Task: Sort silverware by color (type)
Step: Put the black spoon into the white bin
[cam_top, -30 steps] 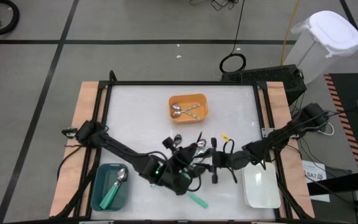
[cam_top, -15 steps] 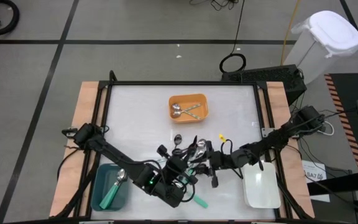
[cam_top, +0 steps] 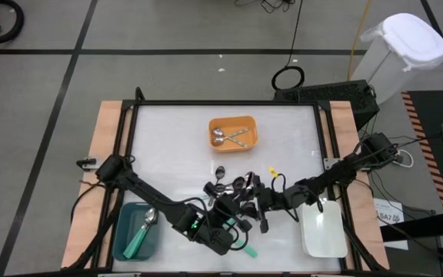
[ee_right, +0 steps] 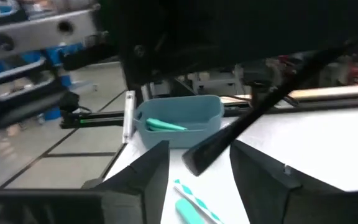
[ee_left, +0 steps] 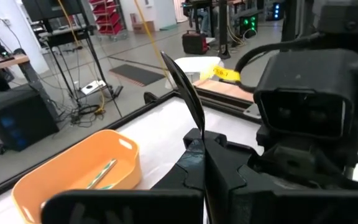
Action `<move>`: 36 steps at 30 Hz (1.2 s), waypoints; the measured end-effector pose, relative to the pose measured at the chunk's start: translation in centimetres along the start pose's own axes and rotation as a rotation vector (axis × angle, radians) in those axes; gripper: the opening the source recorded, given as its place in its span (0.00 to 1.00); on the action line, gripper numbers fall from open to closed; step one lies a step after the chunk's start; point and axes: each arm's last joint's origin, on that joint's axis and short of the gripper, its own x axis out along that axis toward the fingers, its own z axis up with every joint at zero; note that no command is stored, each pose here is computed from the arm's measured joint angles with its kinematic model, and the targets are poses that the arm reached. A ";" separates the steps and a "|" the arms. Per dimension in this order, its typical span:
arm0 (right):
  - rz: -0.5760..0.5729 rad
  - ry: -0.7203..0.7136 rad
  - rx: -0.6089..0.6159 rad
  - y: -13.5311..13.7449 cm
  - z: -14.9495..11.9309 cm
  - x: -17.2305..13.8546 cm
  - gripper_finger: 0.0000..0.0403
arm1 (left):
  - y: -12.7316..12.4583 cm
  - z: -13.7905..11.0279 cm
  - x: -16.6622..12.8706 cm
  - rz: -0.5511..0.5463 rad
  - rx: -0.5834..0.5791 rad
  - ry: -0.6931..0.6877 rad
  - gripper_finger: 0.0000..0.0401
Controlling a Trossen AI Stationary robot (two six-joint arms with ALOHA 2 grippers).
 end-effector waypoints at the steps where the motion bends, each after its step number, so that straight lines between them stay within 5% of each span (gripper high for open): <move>1: 0.023 -0.007 -0.003 0.1 0.1 0.0 0.42 | 0.0 0.0 0.0 0.000 -0.001 0.000 0.00; 6: 0.059 -0.026 -0.006 0.2 0.3 0.0 0.41 | 0.0 0.1 0.0 -0.002 -0.010 -0.003 0.00; 18: 0.053 -0.042 -0.005 0.1 0.5 0.0 0.10 | -0.1 0.1 0.0 -0.013 -0.015 0.000 0.00; 31: 0.017 -0.007 0.003 -0.9 0.3 0.3 0.27 | -0.2 0.1 0.0 -0.055 -0.022 0.016 0.00; 36: 0.010 0.015 -0.004 -1.0 0.0 0.3 0.22 | -0.3 0.1 0.0 -0.056 -0.024 0.015 0.00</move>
